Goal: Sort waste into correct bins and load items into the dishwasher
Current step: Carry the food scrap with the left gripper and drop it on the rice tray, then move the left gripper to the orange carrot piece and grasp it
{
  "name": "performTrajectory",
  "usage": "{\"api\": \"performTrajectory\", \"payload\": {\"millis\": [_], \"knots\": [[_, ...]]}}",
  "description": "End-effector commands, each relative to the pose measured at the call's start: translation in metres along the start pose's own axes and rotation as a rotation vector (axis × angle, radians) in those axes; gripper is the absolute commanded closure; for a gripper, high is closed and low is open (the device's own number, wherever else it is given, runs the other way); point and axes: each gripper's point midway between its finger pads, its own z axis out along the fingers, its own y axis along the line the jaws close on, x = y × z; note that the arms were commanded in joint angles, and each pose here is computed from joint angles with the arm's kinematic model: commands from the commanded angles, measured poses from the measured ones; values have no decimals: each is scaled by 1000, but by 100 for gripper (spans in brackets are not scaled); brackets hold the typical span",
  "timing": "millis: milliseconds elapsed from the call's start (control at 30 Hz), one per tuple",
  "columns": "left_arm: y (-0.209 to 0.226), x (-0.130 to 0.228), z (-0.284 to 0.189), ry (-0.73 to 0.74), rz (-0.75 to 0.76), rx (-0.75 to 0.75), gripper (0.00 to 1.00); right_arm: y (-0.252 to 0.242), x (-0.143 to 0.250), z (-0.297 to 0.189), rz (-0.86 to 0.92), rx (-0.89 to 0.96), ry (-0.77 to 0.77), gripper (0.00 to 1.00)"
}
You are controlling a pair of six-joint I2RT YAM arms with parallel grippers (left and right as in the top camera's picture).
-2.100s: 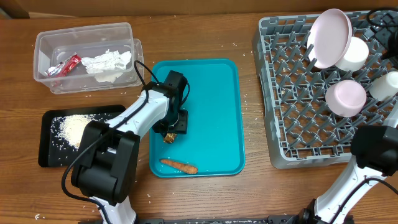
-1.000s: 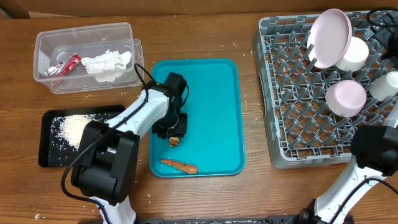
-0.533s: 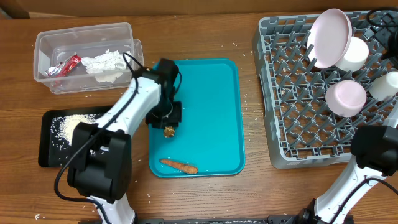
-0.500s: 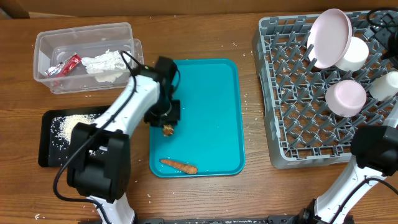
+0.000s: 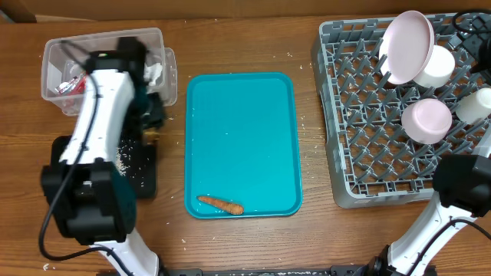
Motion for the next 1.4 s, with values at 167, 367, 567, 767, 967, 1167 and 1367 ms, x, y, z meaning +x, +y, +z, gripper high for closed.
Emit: {"api": "performTrajectory", "payload": {"millis": [167,367,567,767,967,1167,1367], "knots": [[87,-10,8,35,-249,-23,61,1,-6,-20,4,-29,-51,0],[112,-3,30,67,-321,-26,58,1,-6,-20,4,-29,-51,0],[111,14,54,121,-323,-29,50,1,-6,-20,4,-29,-51,0],[101,13,52,122,-304,28,50,1,-6,-20,4,-29,-51,0],[62,15,35,96,-168,148,47,1,-6,-20,4,-29,-51,0],[-27,39,13,70,153,230,43,1,-6,-20,4,-29,-51,0],[-99,96,24,87,430,121,34,1,-6,-20,4,-29,-51,0]]}}
